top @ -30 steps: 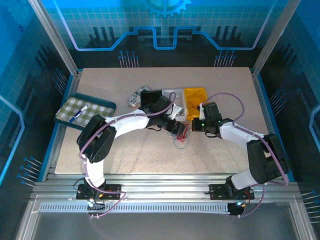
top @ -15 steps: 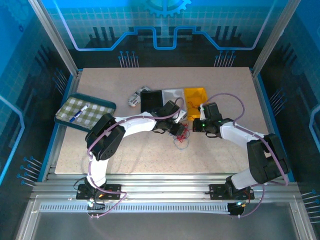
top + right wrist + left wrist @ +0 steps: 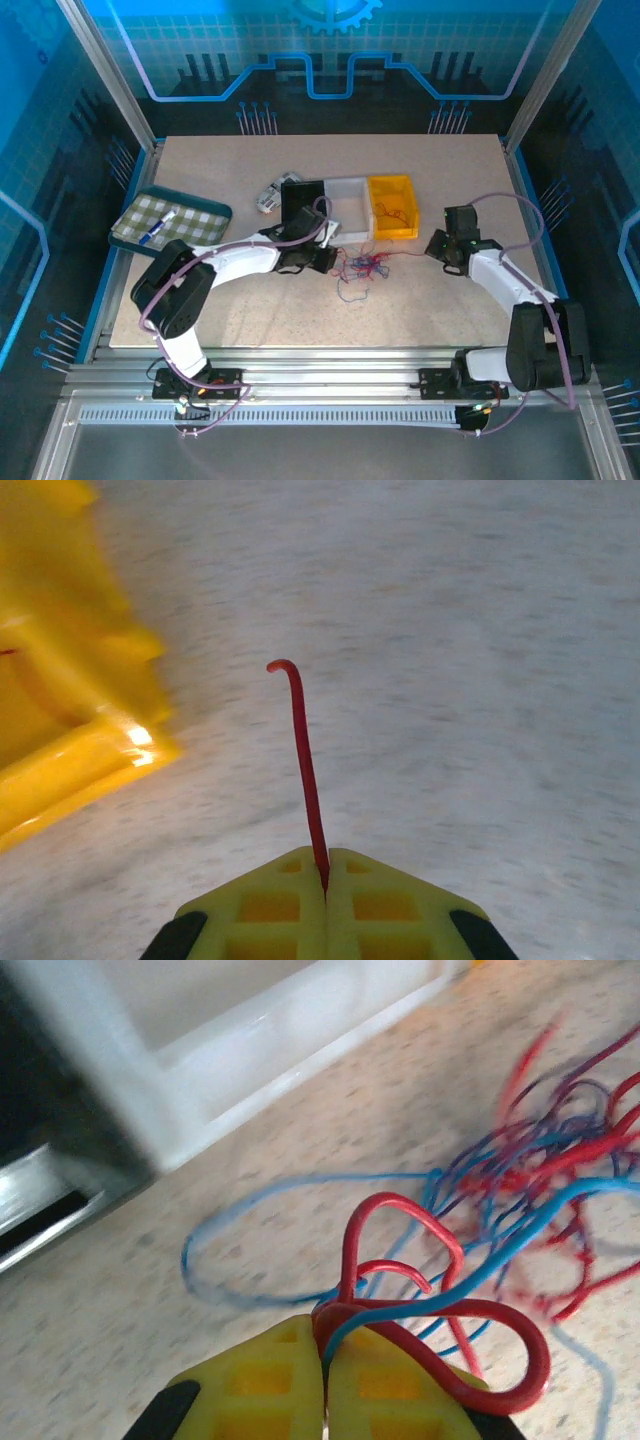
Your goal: Untangle the cables
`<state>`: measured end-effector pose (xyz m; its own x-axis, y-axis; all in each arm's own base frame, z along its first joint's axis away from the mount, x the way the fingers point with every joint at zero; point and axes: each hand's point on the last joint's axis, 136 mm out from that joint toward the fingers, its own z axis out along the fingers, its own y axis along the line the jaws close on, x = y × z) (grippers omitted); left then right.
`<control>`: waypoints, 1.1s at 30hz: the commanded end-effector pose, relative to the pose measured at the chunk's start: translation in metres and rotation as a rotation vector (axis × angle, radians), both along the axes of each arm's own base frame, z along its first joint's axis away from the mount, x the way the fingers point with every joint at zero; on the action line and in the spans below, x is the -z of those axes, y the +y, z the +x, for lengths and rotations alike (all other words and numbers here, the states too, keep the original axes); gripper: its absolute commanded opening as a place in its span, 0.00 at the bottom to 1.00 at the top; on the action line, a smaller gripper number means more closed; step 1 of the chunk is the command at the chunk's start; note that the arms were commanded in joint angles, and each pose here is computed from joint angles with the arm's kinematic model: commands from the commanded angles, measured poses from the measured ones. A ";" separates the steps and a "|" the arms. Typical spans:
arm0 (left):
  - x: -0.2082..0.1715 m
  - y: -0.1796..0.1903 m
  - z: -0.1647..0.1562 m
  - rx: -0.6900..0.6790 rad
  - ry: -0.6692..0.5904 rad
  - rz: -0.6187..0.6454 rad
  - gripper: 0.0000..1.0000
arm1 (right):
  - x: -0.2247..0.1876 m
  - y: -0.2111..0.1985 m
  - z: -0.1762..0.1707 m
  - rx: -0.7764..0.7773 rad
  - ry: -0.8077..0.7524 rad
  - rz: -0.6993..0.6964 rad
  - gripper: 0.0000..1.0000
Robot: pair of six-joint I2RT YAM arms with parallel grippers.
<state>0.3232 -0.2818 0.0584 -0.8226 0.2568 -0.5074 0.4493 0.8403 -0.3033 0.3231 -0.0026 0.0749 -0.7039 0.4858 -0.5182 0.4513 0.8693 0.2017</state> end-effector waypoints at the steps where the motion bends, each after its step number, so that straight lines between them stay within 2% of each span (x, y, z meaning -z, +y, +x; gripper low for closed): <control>1: 0.011 0.024 -0.011 -0.056 0.030 0.056 0.00 | 0.003 -0.040 -0.025 0.184 0.051 -0.065 0.00; 7: 0.024 0.043 -0.006 -0.127 0.024 0.112 0.00 | -0.012 -0.072 -0.030 0.282 0.028 -0.086 0.00; 13: 0.035 0.063 0.004 -0.241 0.048 0.131 0.00 | -0.025 -0.114 -0.050 0.447 0.045 -0.145 0.00; 15: 0.034 0.063 0.004 -0.238 0.040 0.131 0.00 | -0.028 -0.120 -0.050 0.452 0.029 -0.129 0.00; 18: 0.024 0.043 0.001 -0.145 0.038 0.063 0.00 | -0.032 -0.109 -0.037 0.388 -0.035 -0.081 0.00; 19: 0.018 0.032 -0.002 -0.102 0.032 0.040 0.07 | -0.032 -0.102 -0.033 0.360 -0.056 -0.060 0.00; 21: 0.004 0.012 -0.007 -0.005 0.012 0.008 0.38 | -0.029 -0.082 -0.023 0.286 -0.081 -0.015 0.00; 22: -0.002 0.004 -0.008 0.031 0.003 0.005 0.47 | -0.026 -0.072 -0.020 0.254 -0.076 -0.006 0.00; 24: -0.015 -0.005 -0.007 0.059 -0.011 -0.006 0.57 | -0.020 -0.058 -0.018 0.207 -0.055 -0.006 0.00; 29: -0.065 -0.020 0.011 0.060 -0.134 -0.099 0.60 | -0.011 -0.029 -0.014 0.125 -0.026 -0.015 0.00; 33: -0.091 -0.051 0.011 0.160 -0.150 -0.142 0.62 | -0.008 -0.008 -0.008 0.049 -0.023 -0.012 0.00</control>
